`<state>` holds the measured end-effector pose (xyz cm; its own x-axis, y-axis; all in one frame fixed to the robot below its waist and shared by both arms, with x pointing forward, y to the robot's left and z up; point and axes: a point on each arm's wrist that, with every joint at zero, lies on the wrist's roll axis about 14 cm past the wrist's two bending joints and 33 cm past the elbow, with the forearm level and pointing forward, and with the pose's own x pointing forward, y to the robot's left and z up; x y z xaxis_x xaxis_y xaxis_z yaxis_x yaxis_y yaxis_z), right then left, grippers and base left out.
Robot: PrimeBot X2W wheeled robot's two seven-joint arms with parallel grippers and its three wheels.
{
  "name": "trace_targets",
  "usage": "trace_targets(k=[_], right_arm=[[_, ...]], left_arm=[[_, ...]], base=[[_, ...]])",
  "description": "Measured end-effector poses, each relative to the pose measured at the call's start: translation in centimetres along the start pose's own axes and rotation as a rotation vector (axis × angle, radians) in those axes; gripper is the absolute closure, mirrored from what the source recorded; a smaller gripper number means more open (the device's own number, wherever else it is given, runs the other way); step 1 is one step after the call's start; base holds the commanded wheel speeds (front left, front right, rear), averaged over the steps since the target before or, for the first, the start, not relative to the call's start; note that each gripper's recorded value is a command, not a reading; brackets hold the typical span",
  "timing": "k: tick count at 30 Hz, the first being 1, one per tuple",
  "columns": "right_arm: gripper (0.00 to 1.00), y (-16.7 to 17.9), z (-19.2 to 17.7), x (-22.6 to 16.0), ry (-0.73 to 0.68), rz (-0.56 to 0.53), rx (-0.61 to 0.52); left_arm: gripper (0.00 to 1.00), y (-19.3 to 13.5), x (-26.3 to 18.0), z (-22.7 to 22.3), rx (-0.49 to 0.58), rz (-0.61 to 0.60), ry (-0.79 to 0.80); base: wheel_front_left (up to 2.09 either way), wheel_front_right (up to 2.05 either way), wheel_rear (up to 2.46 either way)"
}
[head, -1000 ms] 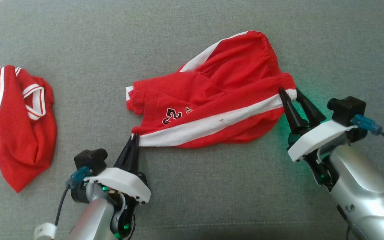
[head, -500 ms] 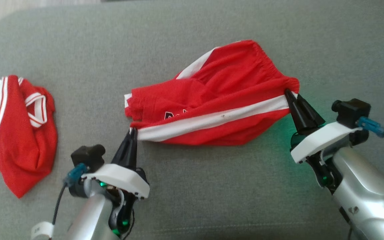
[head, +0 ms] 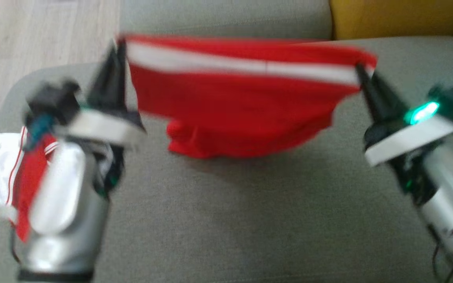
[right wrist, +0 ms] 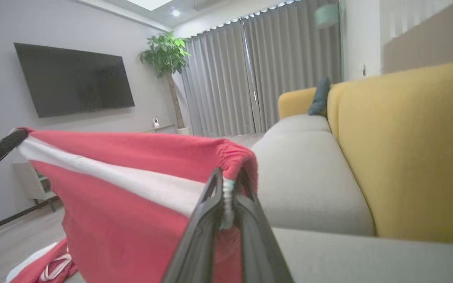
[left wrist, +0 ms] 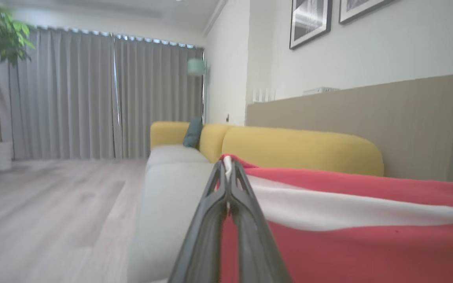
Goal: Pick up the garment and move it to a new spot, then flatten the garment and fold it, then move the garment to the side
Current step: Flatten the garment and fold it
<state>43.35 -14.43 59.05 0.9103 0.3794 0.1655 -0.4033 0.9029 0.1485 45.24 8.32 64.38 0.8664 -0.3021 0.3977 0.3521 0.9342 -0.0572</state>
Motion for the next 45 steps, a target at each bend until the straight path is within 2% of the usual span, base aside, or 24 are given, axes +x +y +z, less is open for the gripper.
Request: trace_targets(k=[4,7,15,20,22,25,27,31,35,38,41,45], right_arm=[[1.00,0.1,5.1,2.2,-0.077,0.043,-0.046],[1.00,-0.2,7.0,4.1,-0.092,0.059,-0.085],[1.00,-3.2,6.1,11.4,-0.052,0.017,-0.168],[1.00,-5.7,8.1,16.7,-0.180,-0.043,-0.247],[1.00,-6.5,8.3,18.2,-0.207,-0.056,-0.295],[1.00,-7.4,7.7,19.3,-0.207,-0.078,-0.290],[1.00,-8.0,5.5,20.1,-0.165,-0.090,-0.273],[1.00,-8.0,-3.2,19.2,0.042,-0.083,-0.229],[1.00,-7.5,-11.2,14.7,0.249,-0.095,-0.131],[1.00,-6.2,-16.0,10.3,0.398,-0.090,-0.053],[1.00,-4.2,-19.0,6.1,0.486,-0.085,0.043],[1.00,-2.7,-20.4,1.7,0.548,-0.077,0.112]], left_arm=[[1.00,0.4,4.0,5.5,0.111,-0.038,-0.129],[1.00,0.6,6.7,7.5,0.151,-0.044,-0.163],[1.00,3.8,12.2,2.0,0.264,0.016,-0.046],[1.00,5.1,16.4,2.0,0.325,0.054,-0.119],[1.00,5.1,17.6,2.5,0.321,0.068,-0.153],[1.00,5.1,18.3,2.5,0.315,0.070,-0.166],[1.00,5.3,18.5,1.3,0.298,0.071,-0.151],[1.00,6.7,15.3,-5.8,0.205,0.112,0.023],[1.00,7.1,7.6,-15.1,0.071,0.185,0.283],[1.00,6.5,1.6,-19.3,-0.011,0.234,0.433],[1.00,5.5,-4.0,-21.8,-0.090,0.280,0.549],[1.00,4.1,-9.4,-22.7,-0.156,0.345,0.636]], base=[[0.00,0.00,0.00],[0.00,0.00,0.00],[0.00,0.00,0.00],[0.00,0.00,0.00],[0.00,0.00,0.00],[0.00,0.00,0.00],[0.00,0.00,0.00],[0.00,0.00,0.00],[0.00,0.00,0.00],[0.00,0.00,0.00],[0.00,0.00,0.00],[0.00,0.00,0.00]])
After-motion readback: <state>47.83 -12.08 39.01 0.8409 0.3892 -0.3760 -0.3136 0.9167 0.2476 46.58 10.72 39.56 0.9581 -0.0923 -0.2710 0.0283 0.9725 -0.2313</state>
